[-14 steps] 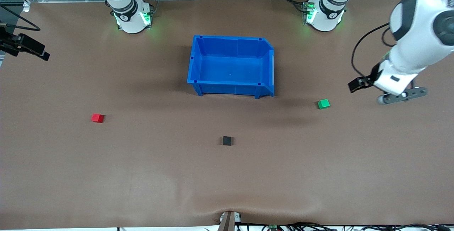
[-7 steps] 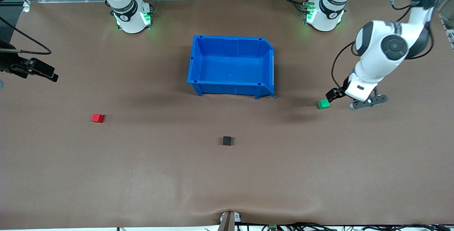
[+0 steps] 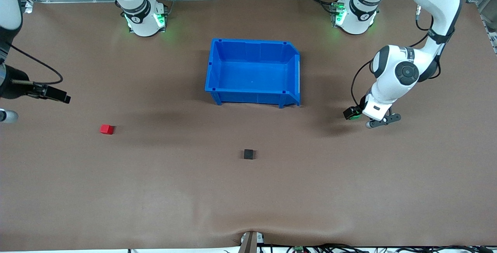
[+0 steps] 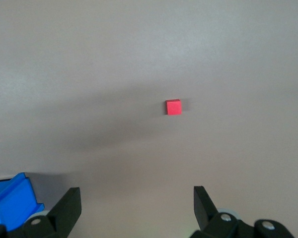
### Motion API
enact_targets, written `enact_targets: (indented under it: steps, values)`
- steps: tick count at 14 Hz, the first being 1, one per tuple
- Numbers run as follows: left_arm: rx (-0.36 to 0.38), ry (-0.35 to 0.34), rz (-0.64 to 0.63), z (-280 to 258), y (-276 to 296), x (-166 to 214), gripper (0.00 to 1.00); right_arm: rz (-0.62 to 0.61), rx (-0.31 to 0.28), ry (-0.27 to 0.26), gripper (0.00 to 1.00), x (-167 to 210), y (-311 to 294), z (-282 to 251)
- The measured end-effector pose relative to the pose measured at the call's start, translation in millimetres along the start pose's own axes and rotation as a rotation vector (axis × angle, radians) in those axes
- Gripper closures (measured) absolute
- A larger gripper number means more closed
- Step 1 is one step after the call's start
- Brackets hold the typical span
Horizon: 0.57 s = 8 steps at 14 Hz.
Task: Attach green and red cubes to black cube
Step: 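Grasp the green cube with the left gripper while the right gripper reaches the red cube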
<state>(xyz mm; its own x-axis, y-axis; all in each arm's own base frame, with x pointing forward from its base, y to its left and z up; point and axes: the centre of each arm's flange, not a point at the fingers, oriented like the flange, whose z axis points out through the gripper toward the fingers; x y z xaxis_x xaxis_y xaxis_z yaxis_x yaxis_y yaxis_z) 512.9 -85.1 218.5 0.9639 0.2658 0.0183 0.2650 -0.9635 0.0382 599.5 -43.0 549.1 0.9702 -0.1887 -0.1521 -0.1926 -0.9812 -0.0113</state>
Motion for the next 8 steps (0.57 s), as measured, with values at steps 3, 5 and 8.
enact_targets:
  steps: [3,5,8]
  values:
    - [0.004,-0.013,-0.004,7.1,-2.5,-0.7,0.00,0.009,0.002,-0.029,0.00,8.8,3.5,16.0]
    - [0.005,-0.018,-0.006,9.9,-3.5,-1.1,0.03,0.014,-0.001,-0.053,0.00,13.1,4.1,26.5]
    - [0.008,-0.030,-0.008,16.2,-4.7,-2.5,0.07,0.017,-0.008,-0.107,0.00,19.9,4.7,48.4]
